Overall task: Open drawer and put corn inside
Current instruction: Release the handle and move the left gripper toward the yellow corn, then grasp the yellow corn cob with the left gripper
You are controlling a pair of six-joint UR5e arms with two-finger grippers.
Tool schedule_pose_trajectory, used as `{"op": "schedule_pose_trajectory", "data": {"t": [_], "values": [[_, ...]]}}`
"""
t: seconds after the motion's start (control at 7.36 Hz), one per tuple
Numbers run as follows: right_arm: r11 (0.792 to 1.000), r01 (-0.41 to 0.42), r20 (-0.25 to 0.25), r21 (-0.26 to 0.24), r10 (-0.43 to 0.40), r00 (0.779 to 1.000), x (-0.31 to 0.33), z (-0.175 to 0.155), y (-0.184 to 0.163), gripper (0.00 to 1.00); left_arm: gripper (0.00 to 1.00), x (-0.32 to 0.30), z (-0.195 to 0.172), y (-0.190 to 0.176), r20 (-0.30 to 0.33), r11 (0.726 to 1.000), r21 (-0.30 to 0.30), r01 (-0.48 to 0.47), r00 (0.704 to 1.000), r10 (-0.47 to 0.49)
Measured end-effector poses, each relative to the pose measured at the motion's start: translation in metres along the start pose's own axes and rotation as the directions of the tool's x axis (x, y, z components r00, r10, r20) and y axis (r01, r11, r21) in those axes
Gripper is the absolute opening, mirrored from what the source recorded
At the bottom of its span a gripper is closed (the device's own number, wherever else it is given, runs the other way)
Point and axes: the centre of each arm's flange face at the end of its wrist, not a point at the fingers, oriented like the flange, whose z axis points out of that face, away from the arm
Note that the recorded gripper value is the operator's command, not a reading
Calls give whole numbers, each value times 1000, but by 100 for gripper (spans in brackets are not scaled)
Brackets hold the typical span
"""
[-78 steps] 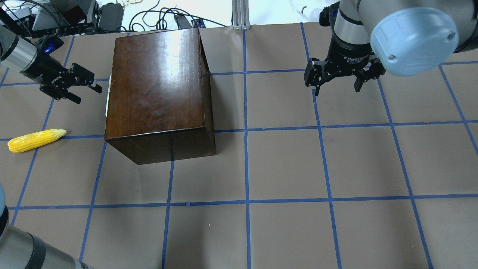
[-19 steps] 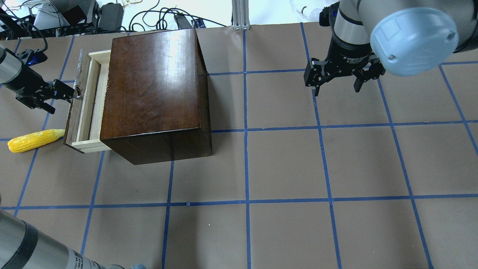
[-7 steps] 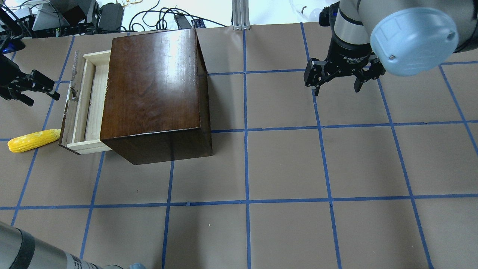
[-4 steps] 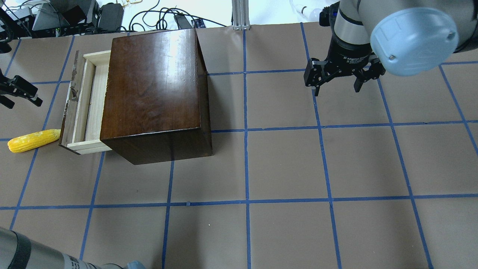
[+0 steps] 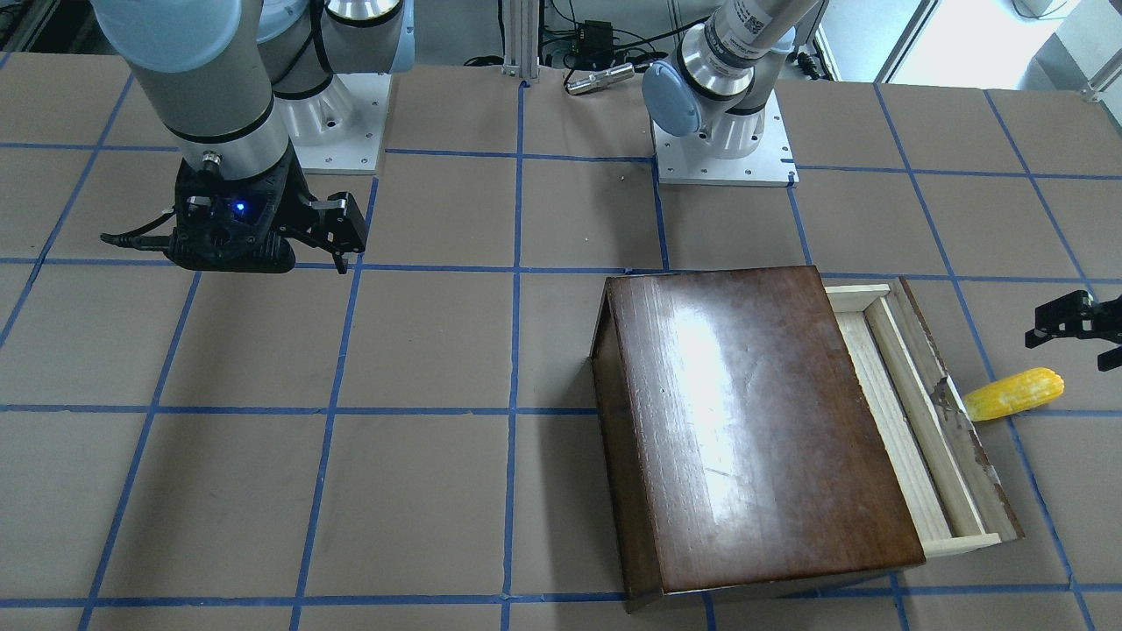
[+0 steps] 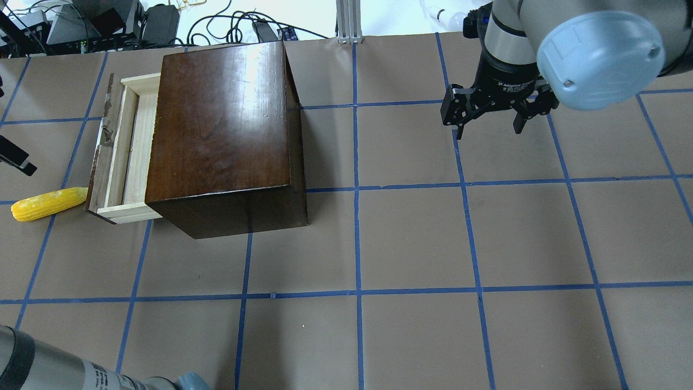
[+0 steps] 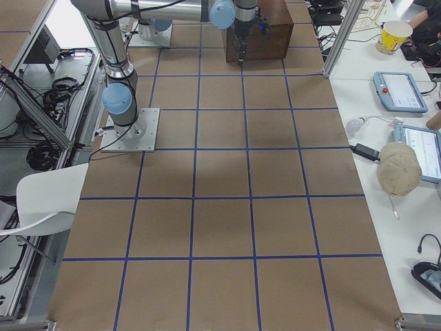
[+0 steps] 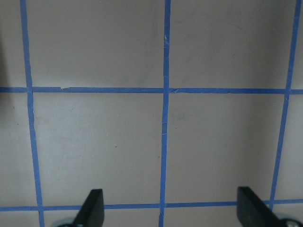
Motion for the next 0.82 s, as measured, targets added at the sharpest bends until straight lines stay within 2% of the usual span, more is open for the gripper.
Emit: {"op": "schedule_pose_trajectory", "data": {"t": [0.27, 0.41, 0.68, 0.82], "values": [[1000, 0, 0, -2, 0, 1000, 0, 1, 0, 100, 100, -8, 11, 1, 5, 982, -30, -185, 983, 186], [1000, 0, 0, -2, 0, 1000, 0, 1, 0, 100, 100, -11, 16, 1, 0, 955, -34, -294, 956, 295], [1000, 0, 0, -2, 0, 1000, 0, 1, 0, 100, 100, -26, 29, 5, 18, 861, -36, -507, 861, 508], [1000, 0, 0, -2, 0, 1000, 0, 1, 0, 100, 100, -37, 41, 11, 43, 816, -41, -577, 814, 579]]}}
